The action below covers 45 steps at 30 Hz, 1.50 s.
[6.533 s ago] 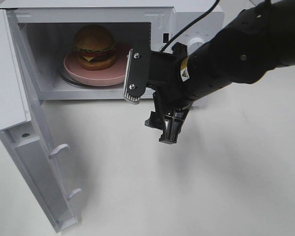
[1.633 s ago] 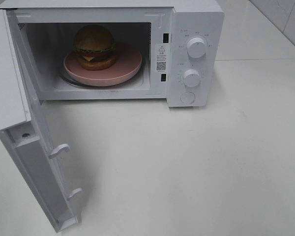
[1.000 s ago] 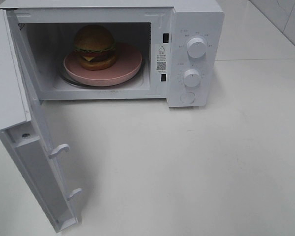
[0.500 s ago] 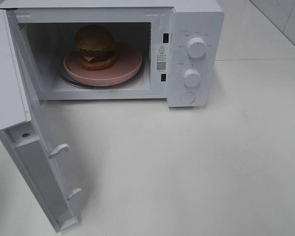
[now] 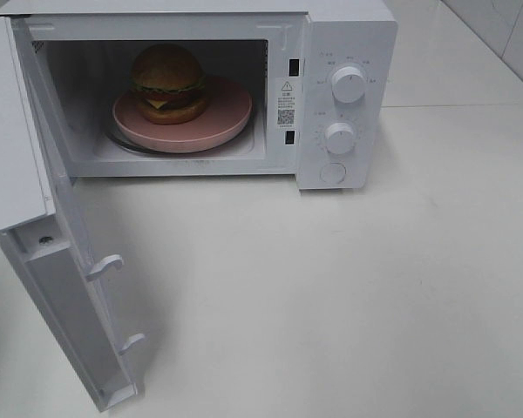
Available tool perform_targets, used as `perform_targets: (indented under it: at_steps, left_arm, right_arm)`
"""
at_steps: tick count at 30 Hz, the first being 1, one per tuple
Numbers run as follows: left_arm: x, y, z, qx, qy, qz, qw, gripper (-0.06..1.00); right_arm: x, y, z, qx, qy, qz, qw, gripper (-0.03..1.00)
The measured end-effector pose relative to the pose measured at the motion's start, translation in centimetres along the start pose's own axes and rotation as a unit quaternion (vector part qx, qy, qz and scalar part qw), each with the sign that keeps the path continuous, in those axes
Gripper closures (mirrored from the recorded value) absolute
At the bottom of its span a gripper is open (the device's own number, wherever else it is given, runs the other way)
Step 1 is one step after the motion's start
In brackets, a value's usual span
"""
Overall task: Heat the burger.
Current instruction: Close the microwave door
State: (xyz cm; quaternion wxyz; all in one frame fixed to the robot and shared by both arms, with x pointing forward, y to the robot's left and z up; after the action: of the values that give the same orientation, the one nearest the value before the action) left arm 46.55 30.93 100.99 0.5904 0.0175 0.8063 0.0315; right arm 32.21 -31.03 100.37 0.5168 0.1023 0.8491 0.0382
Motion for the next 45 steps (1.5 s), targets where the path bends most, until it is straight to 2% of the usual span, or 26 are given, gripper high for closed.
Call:
perform_targets:
  at_steps: [3,14,26,29,31,32,34,37,39,42,45]
  left_arm:
    - [0.0,0.3,0.2,-0.01,-0.029,0.001,1.0,0.94]
    - [0.7,0.7,0.3,-0.026,-0.07,0.005,0.997,0.94]
    - [2.2,0.5,3.6,-0.02,-0.044,0.022,0.999,0.94]
    - [2.3,-0.2,4.7,-0.002,-0.049,0.033,0.998,0.94]
    - [2.8,-2.0,5.8,0.042,-0.05,0.063,0.996,0.94]
    - [2.8,-2.0,5.8,0.042,-0.05,0.063,0.996,0.94]
    - [3.2,-3.3,6.5,0.075,-0.051,0.081,0.993,0.94]
    - [3.1,-3.6,6.6,0.083,-0.056,0.084,0.991,0.94]
    - [3.6,-4.5,7.4,0.106,-0.059,0.073,0.99,0.94]
    - [4.1,-5.1,8.1,0.122,-0.054,0.073,0.988,0.94]
    - [4.0,-5.3,8.3,0.127,-0.057,0.074,0.987,0.94]
  right_arm:
    - [0.0,0.0,0.0,0.0,0.0,0.0,1.0,0.2]
    - [0.0,0.0,0.0,0.0,0.0,0.0,1.0,0.2]
    - [0.0,0.0,0.0,0.0,0.0,0.0,1.0,0.2]
    - [0.0,0.0,0.0,0.0,0.0,0.0,1.0,0.2]
    - [0.0,0.0,0.0,0.0,0.0,0.0,1.0,0.2]
    - [0.0,0.0,0.0,0.0,0.0,0.0,1.0,0.2]
    - [0.0,0.0,0.0,0.0,0.0,0.0,1.0,0.2]
    - [0.0,0.0,0.0,0.0,0.0,0.0,1.0,0.2]
    - [0.0,0.0,0.0,0.0,0.0,0.0,1.0,0.2]
    - [0.0,0.0,0.0,0.0,0.0,0.0,1.0,0.2]
    - [0.0,0.0,0.0,0.0,0.0,0.0,1.0,0.2]
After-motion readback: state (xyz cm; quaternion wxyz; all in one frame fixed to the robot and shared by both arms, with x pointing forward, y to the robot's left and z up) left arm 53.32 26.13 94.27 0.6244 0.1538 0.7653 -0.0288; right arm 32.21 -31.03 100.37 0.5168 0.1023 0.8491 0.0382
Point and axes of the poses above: a point on each arm's last joint axis where the gripper is mounted, z pointing out along that axis toward the gripper, y along the wrist's bending axis when the last joint is at zero, x = y × z, the point moved 10 cm from there along z, pointing out along that axis toward the gripper, and after that the axes turned 7 degrees about z, right-handed, at the moved point
